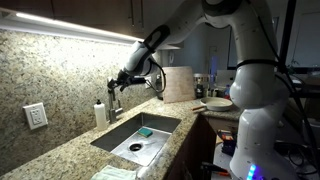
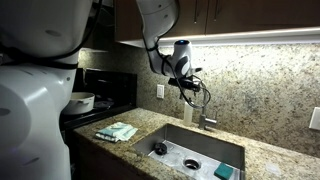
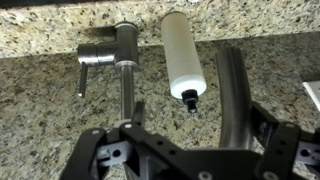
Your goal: Close the faucet and center the spout
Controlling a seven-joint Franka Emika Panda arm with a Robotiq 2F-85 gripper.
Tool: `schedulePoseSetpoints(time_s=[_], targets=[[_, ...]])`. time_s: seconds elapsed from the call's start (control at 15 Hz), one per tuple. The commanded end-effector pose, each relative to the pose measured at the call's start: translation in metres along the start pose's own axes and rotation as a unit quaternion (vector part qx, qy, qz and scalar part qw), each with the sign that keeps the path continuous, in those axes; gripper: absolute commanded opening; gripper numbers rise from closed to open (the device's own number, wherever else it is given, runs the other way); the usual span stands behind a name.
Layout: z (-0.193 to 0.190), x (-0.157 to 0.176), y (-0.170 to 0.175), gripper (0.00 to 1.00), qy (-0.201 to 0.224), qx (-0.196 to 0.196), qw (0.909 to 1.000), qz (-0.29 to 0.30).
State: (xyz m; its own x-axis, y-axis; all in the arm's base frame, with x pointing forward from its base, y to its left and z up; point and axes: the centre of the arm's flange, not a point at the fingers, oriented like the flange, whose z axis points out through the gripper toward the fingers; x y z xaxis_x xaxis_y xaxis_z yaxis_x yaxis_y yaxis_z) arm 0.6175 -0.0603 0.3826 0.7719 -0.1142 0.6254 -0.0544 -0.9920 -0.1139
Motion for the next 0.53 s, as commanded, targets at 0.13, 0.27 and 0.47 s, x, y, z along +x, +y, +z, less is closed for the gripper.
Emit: schedulePoseSetpoints(time_s=[0.13,0.27,0.47], targets=[[-0.016,0.0,0.045,1.0,-0.003,-0.015,0.999,0.042],[-0.024,-0.002,0.059,1.0,0.003,-0.023,0.9978,0.062],[-0.035,-0.003,0.079,1.0,0.011,-0.035,0.9955,0.087]])
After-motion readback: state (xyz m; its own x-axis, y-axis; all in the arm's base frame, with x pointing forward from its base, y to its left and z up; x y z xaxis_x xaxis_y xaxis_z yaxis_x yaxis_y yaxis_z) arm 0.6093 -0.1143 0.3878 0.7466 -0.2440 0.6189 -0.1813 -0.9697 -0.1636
